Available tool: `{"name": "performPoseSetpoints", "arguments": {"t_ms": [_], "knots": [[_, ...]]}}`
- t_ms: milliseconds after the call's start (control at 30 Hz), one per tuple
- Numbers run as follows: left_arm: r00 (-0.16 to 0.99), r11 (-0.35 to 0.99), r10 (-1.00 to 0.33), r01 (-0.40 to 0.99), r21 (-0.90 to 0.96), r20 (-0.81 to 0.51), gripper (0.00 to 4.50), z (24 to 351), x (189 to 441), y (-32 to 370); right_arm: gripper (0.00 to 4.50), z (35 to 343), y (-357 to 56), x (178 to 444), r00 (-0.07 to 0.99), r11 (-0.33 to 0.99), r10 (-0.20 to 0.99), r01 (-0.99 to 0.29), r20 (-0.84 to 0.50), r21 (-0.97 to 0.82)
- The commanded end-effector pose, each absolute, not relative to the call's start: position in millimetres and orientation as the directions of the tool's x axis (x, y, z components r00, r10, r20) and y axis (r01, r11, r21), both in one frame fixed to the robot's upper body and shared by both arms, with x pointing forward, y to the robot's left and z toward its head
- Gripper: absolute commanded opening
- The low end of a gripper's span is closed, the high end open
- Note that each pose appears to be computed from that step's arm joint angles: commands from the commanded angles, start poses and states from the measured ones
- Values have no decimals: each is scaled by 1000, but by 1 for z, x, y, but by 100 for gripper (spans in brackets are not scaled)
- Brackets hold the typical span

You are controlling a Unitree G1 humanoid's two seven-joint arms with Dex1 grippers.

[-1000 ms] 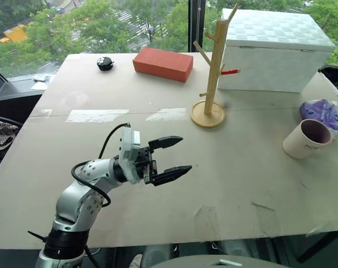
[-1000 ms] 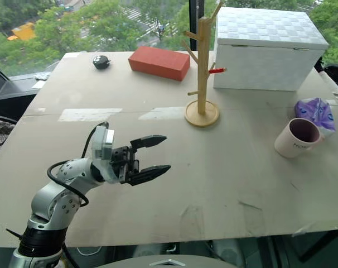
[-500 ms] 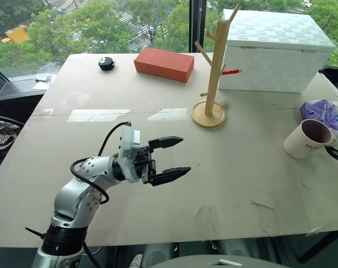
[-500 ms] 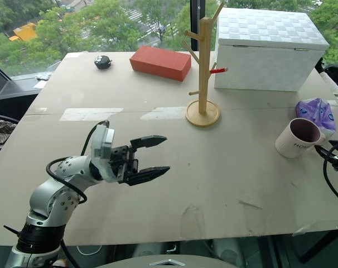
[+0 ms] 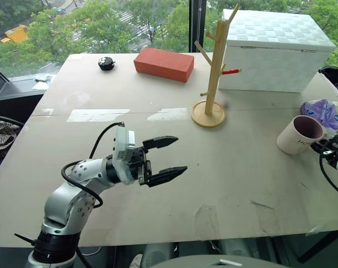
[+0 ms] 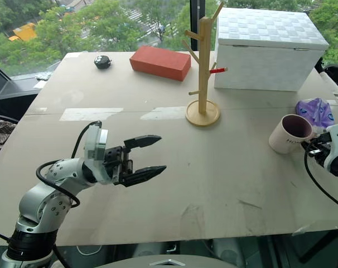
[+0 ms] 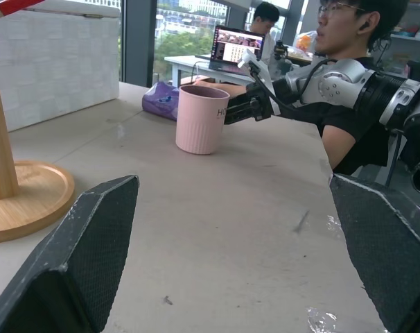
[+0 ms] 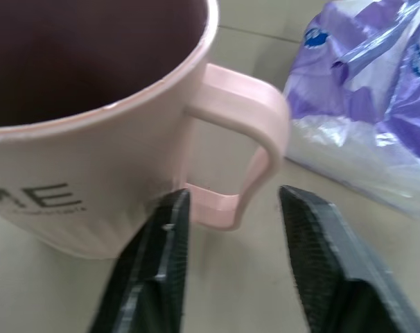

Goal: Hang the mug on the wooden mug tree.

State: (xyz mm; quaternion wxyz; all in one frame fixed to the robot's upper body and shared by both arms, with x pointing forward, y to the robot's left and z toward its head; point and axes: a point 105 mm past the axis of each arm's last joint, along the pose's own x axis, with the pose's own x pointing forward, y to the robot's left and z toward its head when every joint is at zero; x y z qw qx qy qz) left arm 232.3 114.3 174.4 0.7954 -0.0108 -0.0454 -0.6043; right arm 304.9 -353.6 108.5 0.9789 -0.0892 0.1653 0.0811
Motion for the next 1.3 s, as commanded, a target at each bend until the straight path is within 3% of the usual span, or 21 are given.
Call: {"name": "performPoseSetpoints", "arguments": {"t_ms": [33,300,600,1067,1300], "knots": [[260,269,-960,959,90,103,450,188,228,116,4,117,-354,312,951,968,121,-176,-285,-177],[294,304,-947,951,66,126,450,187,231,119,4,138,-337,318,954,941,209,-256,-213,-223],[419,441,-880,896,56,225,450,186,234,140,4,213,-258,337,887,810,441,-459,-137,-365],[506,539,-819,840,61,271,450,182,224,154,4,287,-182,386,748,595,636,-632,-189,-496],[569,607,-764,794,40,304,450,176,217,172,4,304,-153,399,697,514,675,-679,-240,-525]]}}
